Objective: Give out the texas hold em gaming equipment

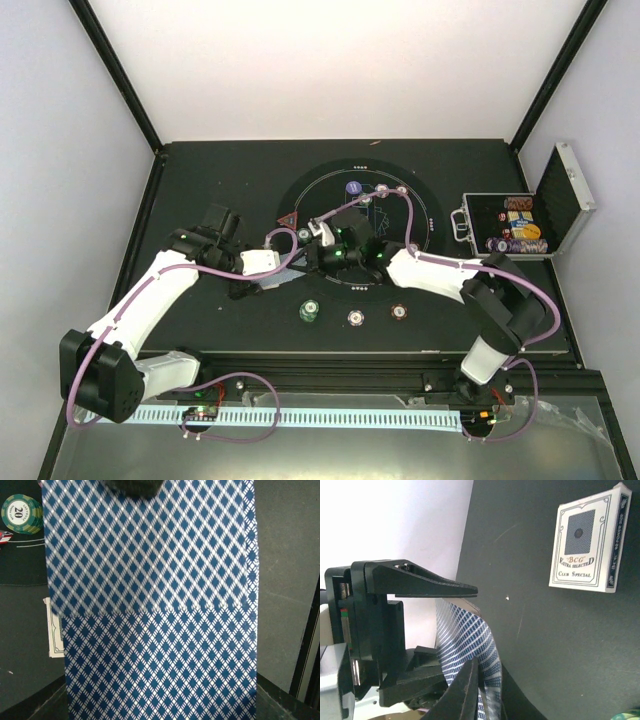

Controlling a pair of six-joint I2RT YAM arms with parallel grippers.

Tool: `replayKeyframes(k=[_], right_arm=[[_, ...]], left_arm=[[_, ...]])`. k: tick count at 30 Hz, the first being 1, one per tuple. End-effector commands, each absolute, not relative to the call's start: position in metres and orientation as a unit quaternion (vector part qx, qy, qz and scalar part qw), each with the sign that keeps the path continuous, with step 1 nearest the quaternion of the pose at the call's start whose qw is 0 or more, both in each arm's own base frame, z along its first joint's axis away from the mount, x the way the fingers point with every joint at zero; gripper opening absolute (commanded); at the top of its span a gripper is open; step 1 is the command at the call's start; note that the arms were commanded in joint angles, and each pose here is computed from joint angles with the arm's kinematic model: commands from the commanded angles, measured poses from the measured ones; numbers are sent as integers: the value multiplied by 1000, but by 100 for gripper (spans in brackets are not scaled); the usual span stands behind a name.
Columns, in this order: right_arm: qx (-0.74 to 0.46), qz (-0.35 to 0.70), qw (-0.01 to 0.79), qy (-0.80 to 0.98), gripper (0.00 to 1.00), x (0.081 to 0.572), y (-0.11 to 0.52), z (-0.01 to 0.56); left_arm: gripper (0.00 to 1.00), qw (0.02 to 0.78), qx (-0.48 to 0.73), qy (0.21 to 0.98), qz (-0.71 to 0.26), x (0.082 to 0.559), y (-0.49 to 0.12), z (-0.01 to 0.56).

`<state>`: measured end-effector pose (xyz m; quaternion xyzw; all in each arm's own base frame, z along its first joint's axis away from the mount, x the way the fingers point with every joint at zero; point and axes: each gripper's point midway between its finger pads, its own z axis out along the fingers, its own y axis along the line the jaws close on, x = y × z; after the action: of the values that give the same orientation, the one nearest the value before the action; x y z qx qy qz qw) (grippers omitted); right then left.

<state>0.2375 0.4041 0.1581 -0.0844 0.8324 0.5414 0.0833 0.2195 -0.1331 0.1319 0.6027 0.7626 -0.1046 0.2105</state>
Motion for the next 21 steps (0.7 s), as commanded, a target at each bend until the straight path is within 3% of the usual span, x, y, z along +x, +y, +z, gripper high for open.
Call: replayKeyframes(k=[1, 11, 21], right_arm=[[-70, 510, 89, 852, 7, 243, 385, 146], [-66, 506, 106, 853, 6, 275, 364, 158], [-67, 484, 101, 866, 6, 357, 378, 141]], left_arm=[[2, 227, 600, 761, -98, 226, -135, 139], [2, 215, 597, 768, -87, 225, -127, 133], [2, 208, 593, 773, -86, 223, -120, 134]])
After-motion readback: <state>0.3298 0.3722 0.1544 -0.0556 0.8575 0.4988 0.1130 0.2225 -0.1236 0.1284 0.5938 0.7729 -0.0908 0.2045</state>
